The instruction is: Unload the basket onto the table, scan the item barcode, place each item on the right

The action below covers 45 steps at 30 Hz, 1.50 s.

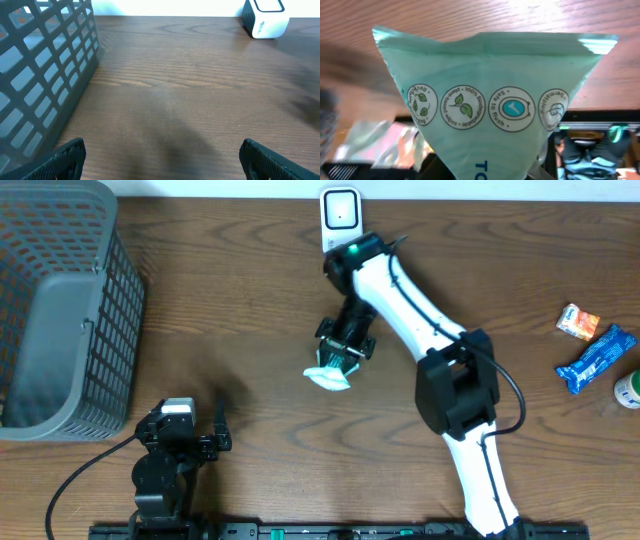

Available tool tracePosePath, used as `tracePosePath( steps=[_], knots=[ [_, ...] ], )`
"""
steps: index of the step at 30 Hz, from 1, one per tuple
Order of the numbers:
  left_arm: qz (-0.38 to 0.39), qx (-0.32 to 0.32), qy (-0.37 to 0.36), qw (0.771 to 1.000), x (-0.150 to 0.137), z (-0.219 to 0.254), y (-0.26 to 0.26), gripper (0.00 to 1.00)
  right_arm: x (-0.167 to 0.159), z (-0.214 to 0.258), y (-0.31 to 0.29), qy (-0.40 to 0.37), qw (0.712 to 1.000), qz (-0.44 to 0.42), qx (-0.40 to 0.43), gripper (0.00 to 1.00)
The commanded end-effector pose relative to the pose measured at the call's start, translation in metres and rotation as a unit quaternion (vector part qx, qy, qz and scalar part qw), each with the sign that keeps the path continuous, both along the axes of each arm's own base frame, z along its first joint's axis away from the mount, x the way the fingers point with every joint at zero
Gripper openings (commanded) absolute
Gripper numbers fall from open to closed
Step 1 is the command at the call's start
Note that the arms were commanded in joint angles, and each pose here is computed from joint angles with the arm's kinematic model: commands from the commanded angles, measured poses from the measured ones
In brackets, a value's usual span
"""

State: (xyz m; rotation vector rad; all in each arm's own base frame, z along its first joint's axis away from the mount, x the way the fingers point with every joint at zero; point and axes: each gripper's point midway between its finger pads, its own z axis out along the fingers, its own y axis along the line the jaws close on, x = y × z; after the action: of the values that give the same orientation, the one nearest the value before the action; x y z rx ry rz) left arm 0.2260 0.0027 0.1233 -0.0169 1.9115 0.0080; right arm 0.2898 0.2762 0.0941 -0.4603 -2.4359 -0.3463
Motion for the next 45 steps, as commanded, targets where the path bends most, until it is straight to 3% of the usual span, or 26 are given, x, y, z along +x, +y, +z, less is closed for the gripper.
tracePosePath(
  steps=[1,5,6,8,10,13,14,16,19,23,27,33,37,42,45],
  knots=[
    [0.006,0.009,0.012,1.0,-0.001,-0.011,0.003,0.98,-0.003,0.029,0.019,0.004,0.996,0.001,0.094,0.2],
    [0.006,0.009,0.012,1.0,-0.001,-0.011,0.003,0.98,-0.002,0.027,0.018,-0.007,0.995,0.013,0.097,0.24],
    [0.006,0.009,0.012,1.0,-0.001,-0.011,0.003,0.98,0.007,0.017,0.011,-0.043,0.995,0.037,0.079,0.29],
    [0.006,0.009,0.012,1.0,-0.001,-0.011,0.003,0.98,0.026,0.0,0.0,-0.106,0.991,0.07,0.042,0.3],
    [0.006,0.009,0.012,1.0,-0.001,-0.011,0.003,0.98,0.047,-0.014,-0.016,-0.169,0.98,0.106,-0.008,0.38],
    [0.006,0.009,0.012,1.0,-0.001,-0.011,0.003,0.98,0.074,-0.025,-0.036,-0.237,0.958,0.141,-0.081,0.42],
    [0.007,0.009,0.012,1.0,-0.001,-0.011,0.003,0.98,0.083,-0.027,-0.043,-0.257,0.949,0.148,-0.106,0.59],
    [0.007,0.009,0.012,1.0,-0.001,-0.011,0.003,0.98,0.086,-0.027,-0.043,-0.265,0.946,0.152,-0.107,0.76],
    [0.006,0.009,0.012,1.0,-0.001,-0.011,0.003,0.98,0.086,-0.022,-0.043,-0.267,0.946,0.151,-0.107,0.89],
    [0.006,0.009,0.012,1.0,-0.001,-0.011,0.003,0.98,0.085,-0.004,-0.032,-0.29,0.938,0.159,-0.107,0.98],
    [0.006,0.009,0.012,1.0,-0.001,-0.011,0.003,0.98,0.078,0.025,-0.019,-0.346,0.907,0.155,-0.184,0.99],
    [0.006,0.009,0.012,1.0,-0.001,-0.011,0.003,0.98,0.058,0.017,0.015,-0.41,0.836,0.247,-0.269,0.99],
    [0.007,0.009,0.012,1.0,-0.001,-0.011,0.003,0.98,0.048,0.002,0.034,-0.422,0.823,0.252,-0.284,0.99],
    [0.007,0.009,0.012,1.0,-0.001,-0.011,0.003,0.98,0.041,-0.023,0.04,-0.422,0.807,0.261,-0.32,0.85],
    [0.006,0.009,0.012,1.0,-0.001,-0.011,0.003,0.98,0.04,-0.037,0.04,-0.414,0.803,0.273,-0.331,0.84]
  ],
)
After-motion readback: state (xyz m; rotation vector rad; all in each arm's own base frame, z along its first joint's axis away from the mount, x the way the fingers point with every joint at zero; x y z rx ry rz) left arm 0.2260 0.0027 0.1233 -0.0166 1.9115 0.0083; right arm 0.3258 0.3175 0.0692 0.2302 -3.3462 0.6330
